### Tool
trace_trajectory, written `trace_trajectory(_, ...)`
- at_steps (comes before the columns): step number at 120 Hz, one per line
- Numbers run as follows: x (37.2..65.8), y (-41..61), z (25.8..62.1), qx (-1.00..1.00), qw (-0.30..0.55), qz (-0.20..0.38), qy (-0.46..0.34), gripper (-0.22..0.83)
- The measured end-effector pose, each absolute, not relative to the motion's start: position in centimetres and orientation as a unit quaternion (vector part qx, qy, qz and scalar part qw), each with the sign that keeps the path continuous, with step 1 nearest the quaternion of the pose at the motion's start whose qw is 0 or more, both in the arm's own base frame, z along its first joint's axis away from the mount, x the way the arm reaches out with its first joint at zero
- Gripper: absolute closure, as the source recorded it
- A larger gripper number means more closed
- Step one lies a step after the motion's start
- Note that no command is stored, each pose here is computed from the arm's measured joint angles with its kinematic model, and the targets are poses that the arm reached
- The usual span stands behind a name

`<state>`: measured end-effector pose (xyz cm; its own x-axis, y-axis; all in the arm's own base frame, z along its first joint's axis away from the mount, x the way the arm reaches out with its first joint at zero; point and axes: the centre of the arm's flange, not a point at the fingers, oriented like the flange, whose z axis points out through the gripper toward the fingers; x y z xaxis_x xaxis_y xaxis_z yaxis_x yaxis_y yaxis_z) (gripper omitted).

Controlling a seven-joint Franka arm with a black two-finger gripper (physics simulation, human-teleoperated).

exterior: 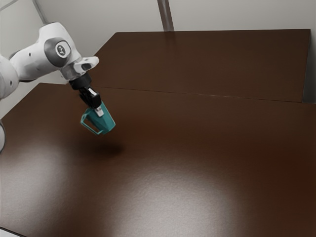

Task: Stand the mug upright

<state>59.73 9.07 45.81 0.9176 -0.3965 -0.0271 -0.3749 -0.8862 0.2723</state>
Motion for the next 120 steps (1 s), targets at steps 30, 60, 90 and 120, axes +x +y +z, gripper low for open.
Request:
trace_trajectory(30, 60.7, 5.9, 44.5, 0.977, 0.036, -0.031, -0.206, 0.78)
trace_trajectory(60, 60.8, 3.7, 41.1, 0.977, -0.007, -0.046, -0.206, 0.78)
trace_trajectory(90, 60.5, 3.0, 36.6, 0.977, -0.015, -0.08, -0.196, 0.78)
trace_trajectory(120, 60.3, 2.9, 34.5, 0.979, -0.015, -0.096, -0.181, 0.72)
